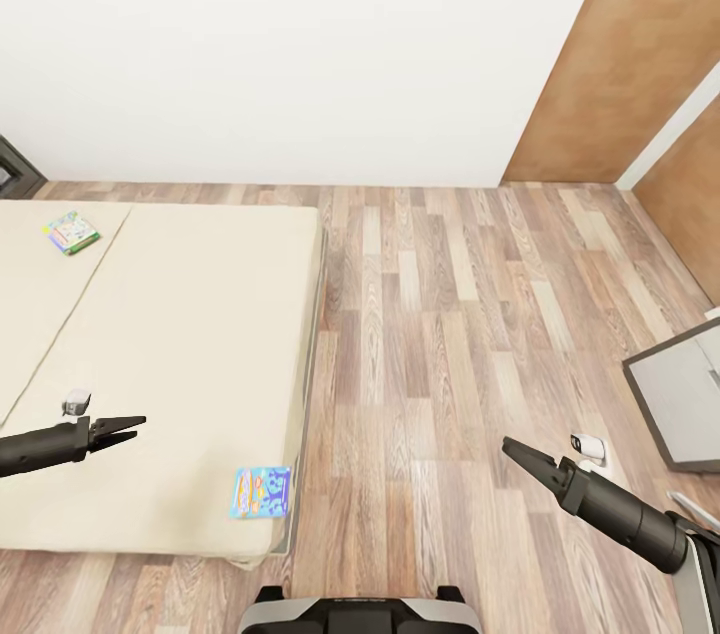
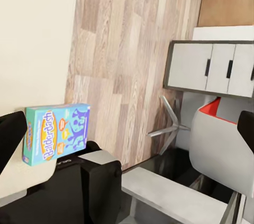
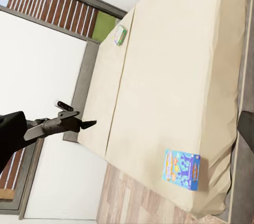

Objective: Put all the toys in the child's room - the three board games (two on the bed and one on the table), the two jigsaw puzzles on the table, and the tennis ball on the table - inside the toy box on the table in the child's room.

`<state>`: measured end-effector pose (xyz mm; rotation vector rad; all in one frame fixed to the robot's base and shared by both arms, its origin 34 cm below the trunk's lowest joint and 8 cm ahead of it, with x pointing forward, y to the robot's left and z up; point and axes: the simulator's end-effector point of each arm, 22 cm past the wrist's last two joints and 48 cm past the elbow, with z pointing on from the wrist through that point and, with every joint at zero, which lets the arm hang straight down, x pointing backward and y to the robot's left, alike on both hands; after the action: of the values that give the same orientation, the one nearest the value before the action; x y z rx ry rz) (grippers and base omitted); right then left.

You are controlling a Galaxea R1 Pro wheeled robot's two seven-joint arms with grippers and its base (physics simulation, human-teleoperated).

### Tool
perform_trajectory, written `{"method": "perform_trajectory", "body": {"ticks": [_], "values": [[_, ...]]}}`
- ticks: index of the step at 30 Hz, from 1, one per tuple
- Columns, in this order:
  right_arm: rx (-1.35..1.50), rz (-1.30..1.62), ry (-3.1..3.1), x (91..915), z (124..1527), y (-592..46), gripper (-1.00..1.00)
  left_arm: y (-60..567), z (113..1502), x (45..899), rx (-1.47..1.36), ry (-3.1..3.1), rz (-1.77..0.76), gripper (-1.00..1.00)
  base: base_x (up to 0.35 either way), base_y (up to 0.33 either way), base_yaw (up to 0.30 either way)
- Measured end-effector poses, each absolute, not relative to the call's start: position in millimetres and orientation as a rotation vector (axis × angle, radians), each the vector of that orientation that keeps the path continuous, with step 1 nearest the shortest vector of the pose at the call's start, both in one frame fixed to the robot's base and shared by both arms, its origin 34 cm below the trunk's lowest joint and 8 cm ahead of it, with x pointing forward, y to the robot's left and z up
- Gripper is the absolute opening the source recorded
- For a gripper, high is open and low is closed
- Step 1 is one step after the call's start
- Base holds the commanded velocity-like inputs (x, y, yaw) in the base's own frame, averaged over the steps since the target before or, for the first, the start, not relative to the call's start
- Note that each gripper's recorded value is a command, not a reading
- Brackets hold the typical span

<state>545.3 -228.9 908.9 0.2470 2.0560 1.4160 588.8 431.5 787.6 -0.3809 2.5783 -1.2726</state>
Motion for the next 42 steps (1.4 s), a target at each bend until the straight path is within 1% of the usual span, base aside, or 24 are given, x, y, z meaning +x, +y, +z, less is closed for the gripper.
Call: {"method": "perform_trajectory", "body": {"ticks": [42], "values": [[0.194, 1.405, 1.999, 550.6, 939.4, -229.0, 1.0, 431.6, 821.1, 602.6, -0.332, 2.522, -1.262, 1.0, 0.0, 0.0, 0.0]]}}
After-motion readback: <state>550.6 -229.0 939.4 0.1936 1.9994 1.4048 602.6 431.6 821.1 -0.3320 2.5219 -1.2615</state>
